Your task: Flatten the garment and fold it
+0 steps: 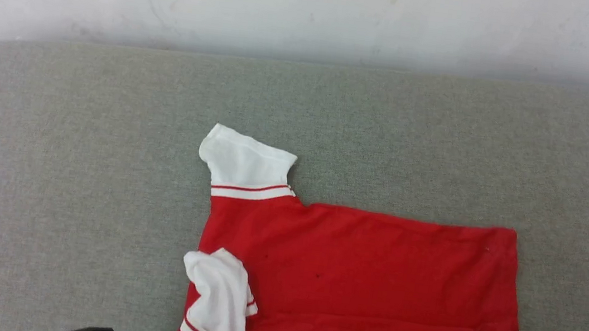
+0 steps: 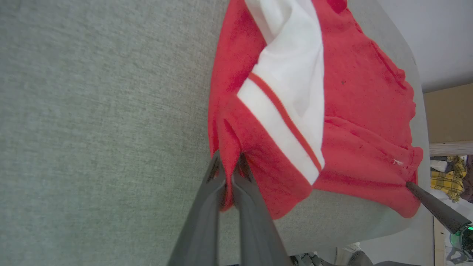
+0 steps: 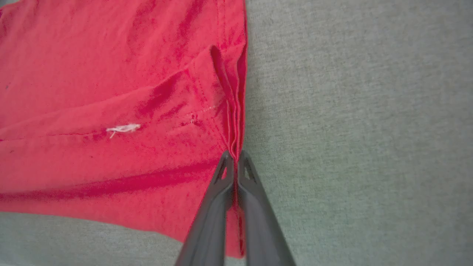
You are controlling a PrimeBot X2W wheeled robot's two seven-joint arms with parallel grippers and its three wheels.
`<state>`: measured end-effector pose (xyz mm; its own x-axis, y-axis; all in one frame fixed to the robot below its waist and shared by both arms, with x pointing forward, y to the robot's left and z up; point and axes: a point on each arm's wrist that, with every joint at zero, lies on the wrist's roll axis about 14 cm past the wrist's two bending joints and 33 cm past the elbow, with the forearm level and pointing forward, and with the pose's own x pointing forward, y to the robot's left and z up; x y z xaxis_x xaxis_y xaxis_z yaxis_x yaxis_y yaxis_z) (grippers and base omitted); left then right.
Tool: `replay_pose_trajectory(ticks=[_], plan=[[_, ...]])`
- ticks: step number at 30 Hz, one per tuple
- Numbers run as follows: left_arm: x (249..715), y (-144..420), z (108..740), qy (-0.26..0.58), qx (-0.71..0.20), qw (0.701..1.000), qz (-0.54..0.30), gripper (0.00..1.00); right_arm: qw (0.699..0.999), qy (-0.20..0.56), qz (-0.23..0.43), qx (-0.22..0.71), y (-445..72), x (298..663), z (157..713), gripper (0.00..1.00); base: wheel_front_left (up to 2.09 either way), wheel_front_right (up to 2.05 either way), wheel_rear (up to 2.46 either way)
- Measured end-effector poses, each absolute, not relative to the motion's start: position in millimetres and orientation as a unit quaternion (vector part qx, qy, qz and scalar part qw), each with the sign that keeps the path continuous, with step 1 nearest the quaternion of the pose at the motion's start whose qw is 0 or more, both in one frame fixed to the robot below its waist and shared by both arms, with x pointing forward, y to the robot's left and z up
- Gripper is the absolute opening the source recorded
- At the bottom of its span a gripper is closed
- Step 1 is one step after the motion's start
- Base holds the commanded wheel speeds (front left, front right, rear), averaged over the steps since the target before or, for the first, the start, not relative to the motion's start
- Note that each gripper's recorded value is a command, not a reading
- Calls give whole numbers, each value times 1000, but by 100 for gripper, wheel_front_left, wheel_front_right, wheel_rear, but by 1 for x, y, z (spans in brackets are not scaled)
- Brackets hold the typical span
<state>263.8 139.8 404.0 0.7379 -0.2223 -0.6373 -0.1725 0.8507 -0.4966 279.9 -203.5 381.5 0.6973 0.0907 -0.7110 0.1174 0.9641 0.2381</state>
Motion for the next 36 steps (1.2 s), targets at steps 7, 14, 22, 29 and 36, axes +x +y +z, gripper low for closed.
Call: replay_pose_trajectory(ticks=[7, 14, 22, 29, 36], plan=[[260, 142, 404, 353, -288, 890, 2, 83, 913, 386, 3, 132, -198, 278, 385, 0, 0, 0, 0], [269, 150, 414, 315, -299, 901, 17, 100, 926, 351, 22, 141, -186, 286, 401, 100, 0, 0, 0], [335, 189, 493, 137, -228, 964, 2, 100, 982, 171, -2, 81, -209, 343, 474, 100, 0, 0, 0], [423, 184, 572, -13, -100, 992, -72, 100, 997, 57, -6, 50, -211, 384, 508, 100, 0, 0, 0], [506, 149, 562, 56, -22, 983, -176, 100, 996, 74, 2, 50, -203, 409, 482, 100, 0, 0, 0]])
